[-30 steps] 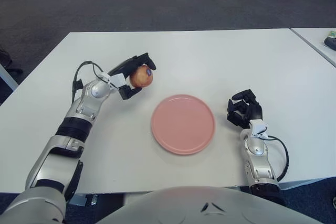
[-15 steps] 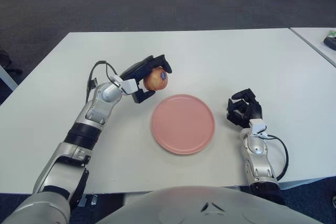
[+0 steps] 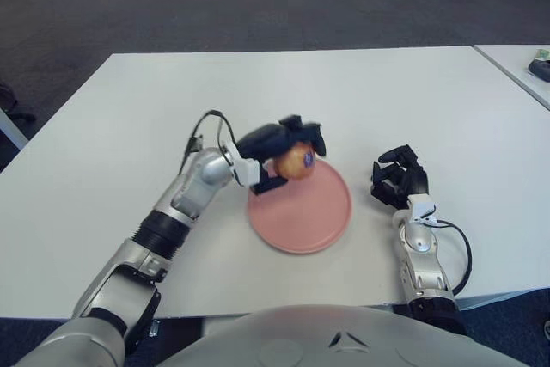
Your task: Put the apple into the plate.
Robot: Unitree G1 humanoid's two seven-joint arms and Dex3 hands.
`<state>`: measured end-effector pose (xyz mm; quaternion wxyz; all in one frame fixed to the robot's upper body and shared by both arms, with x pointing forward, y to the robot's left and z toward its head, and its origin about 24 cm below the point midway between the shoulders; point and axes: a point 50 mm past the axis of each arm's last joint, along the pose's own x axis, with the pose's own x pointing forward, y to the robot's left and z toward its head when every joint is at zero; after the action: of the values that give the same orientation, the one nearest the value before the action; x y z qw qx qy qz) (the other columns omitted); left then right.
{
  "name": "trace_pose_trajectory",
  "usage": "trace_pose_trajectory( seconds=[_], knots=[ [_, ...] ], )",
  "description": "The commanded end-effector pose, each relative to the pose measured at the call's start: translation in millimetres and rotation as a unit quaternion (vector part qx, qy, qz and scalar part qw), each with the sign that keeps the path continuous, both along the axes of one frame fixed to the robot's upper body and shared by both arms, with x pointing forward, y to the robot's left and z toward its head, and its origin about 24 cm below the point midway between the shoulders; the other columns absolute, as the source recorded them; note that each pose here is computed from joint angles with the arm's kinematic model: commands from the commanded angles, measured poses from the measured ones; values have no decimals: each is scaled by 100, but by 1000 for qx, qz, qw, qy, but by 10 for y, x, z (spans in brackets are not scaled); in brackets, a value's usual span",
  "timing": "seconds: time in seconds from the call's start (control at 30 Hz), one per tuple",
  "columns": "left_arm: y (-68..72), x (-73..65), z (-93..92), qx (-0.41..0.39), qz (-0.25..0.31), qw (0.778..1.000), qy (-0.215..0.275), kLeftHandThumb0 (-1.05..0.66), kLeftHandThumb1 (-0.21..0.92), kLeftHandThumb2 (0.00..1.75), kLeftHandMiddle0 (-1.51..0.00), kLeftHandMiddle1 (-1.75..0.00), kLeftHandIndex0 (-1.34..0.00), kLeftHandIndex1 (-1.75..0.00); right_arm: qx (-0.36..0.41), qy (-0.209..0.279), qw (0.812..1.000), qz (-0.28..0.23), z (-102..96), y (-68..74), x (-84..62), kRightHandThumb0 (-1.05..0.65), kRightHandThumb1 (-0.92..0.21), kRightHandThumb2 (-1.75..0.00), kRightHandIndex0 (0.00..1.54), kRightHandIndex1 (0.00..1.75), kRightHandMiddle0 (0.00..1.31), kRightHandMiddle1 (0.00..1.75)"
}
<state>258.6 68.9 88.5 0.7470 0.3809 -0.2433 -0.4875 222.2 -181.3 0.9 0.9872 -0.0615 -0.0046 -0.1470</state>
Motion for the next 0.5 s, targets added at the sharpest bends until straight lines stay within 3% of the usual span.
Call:
trace_pose_trajectory(
  seconds=[0.0, 0.13, 0.47],
  knots=[
    [-32, 2, -85, 71, -52, 995, -39, 0, -11, 174, -98, -159, -70, -175, 2, 13, 1000, -8, -43, -48, -10, -40, -58, -100, 59, 149, 41, 175],
    [-116, -65, -239, 109, -102, 986, -76, 0, -8, 175, -94, -167, -68, -175, 7, 9, 1000, -10, -50, -49, -16, -41, -55, -103, 61, 150, 42, 175],
    [-132, -148, -351, 85, -116, 984, -101, 0, -6, 175, -90, -174, -66, -175, 5, 9, 1000, -13, -60, -57, -24, -41, -55, -103, 62, 150, 42, 175]
  ],
)
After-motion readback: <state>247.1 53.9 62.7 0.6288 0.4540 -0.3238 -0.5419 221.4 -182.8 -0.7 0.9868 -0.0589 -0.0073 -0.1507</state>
